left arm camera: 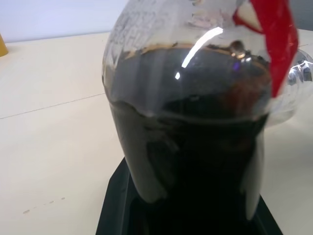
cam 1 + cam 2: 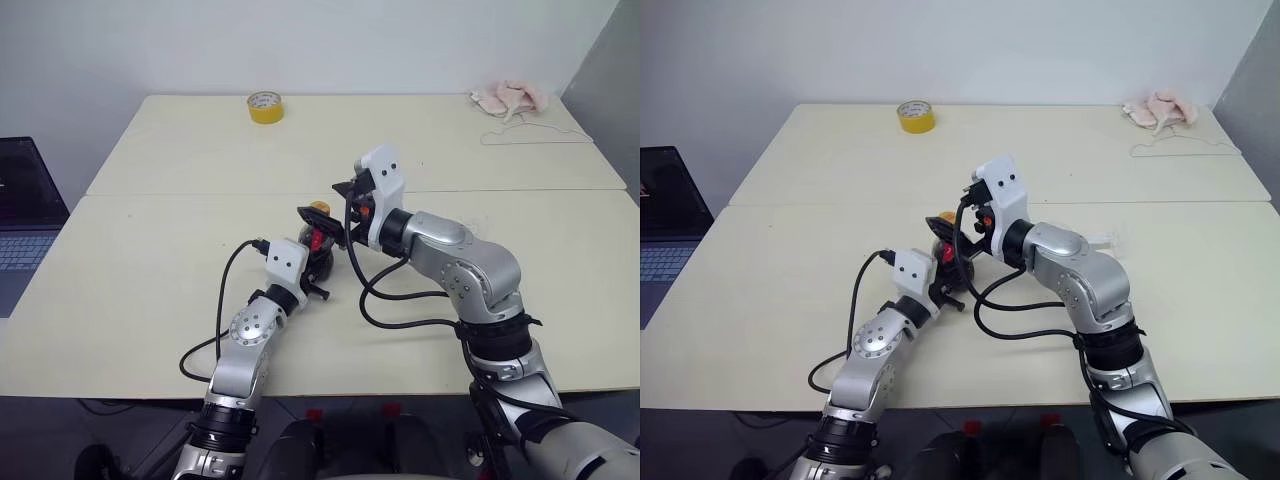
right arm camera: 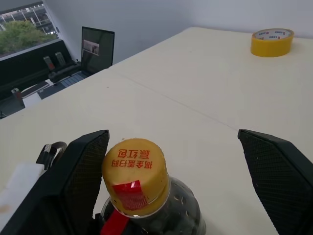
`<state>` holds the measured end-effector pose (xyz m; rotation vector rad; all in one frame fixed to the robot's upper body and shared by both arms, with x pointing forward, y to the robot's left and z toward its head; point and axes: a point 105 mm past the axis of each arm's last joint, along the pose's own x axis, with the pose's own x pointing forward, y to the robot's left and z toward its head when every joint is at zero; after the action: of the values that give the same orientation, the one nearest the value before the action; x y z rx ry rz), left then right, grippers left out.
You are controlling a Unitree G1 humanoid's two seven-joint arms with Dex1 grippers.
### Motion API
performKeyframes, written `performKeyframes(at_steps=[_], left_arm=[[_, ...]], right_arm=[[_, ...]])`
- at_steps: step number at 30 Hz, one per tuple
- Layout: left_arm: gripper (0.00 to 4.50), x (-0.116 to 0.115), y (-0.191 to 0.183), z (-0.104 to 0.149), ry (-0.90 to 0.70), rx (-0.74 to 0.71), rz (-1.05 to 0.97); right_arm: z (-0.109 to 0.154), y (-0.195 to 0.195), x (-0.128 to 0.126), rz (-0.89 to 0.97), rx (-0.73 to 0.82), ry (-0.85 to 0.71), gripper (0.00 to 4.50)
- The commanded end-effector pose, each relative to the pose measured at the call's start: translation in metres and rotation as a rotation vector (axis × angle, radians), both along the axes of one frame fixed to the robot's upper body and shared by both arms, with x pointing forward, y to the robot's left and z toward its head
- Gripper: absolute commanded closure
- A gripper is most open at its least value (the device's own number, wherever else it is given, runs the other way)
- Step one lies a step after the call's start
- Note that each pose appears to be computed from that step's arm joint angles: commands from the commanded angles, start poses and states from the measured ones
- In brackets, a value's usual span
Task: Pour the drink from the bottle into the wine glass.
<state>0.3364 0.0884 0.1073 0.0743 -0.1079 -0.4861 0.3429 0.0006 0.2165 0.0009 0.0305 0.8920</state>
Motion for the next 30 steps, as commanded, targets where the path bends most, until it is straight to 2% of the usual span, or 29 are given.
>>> performKeyframes(at_steps=[1,27,30], left_arm=[[3.74,0.000,0.001,0.013,-0.059,-0.008,0.005],[3.75,0.000,0.002,0.013,-0.057,-0.002,0.000],[3.75,-0.001,0.001,0.013,-0.056,-0.001,-0.001]], right_arm=[[0.011,-0.001,-0.001,-0.003,0.012,-0.042,0.00],[0.001,-0.030,-0.003,-0.050,-0.008,-0.029,0.00],[0.001,-0.030,-0.004,-0.046,-0.007,-0.032,0.61]])
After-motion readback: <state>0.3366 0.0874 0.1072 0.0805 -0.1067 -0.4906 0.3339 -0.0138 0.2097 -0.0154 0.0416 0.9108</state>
